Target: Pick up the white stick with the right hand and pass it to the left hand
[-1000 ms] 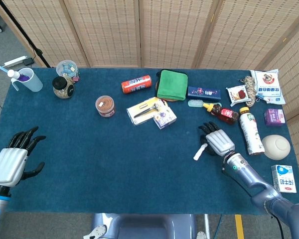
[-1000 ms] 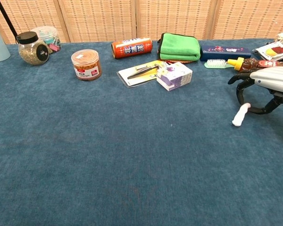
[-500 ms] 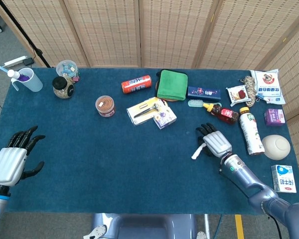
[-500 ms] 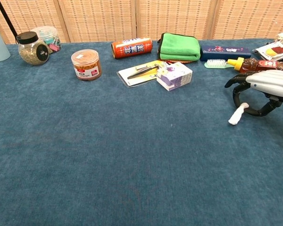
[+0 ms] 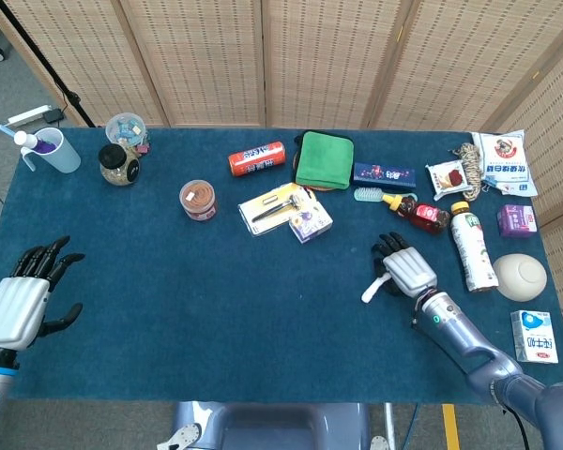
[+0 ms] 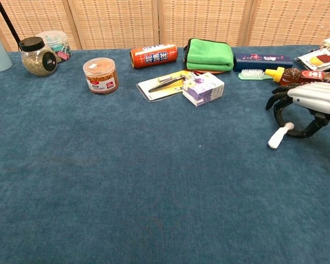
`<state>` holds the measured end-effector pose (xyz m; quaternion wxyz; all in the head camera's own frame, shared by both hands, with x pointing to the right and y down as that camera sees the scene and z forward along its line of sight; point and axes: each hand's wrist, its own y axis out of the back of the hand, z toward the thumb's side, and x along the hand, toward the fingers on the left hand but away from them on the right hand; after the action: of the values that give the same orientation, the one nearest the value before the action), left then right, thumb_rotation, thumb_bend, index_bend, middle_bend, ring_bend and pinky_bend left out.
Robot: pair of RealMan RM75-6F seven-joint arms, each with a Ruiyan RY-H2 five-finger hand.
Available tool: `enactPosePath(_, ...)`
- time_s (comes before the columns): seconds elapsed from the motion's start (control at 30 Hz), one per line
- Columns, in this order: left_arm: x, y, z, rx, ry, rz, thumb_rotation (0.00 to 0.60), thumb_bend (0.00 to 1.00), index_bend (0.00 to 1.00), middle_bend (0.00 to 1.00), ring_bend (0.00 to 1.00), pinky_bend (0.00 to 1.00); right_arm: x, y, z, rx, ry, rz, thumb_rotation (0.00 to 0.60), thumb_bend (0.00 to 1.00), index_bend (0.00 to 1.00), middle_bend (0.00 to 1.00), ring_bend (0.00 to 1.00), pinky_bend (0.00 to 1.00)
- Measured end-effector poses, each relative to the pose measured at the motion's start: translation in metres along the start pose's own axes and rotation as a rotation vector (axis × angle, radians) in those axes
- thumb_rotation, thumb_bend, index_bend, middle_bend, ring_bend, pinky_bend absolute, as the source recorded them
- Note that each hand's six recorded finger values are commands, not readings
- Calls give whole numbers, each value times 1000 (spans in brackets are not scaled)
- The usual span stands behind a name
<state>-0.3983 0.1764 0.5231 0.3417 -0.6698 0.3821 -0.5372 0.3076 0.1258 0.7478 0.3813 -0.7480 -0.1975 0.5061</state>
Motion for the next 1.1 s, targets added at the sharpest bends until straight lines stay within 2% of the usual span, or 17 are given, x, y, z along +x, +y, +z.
enactPosePath(0.37,8,-8,10,20,-44,-28,600,267,209,57,84,81,8,10,-1,-53,-27,-47,600,388,648,262,60,0)
enactPosePath(0.7,29,-28,40,42,-153,-95,600,268,261,57,101,81,21,27,7,-133,-65,-105,600,389,653,263,71,0)
enactPosePath(0.97,41,-37,66,56,-242,-83,600,267,307,62,122,81,27,42,22,-228,-89,-143,600,389,660,267,85,0)
enactPosePath(1.1,50,-45,92,46,-330,-47,600,267,339,77,140,81,27,52,35,-314,-108,-163,600,388,661,268,86,0)
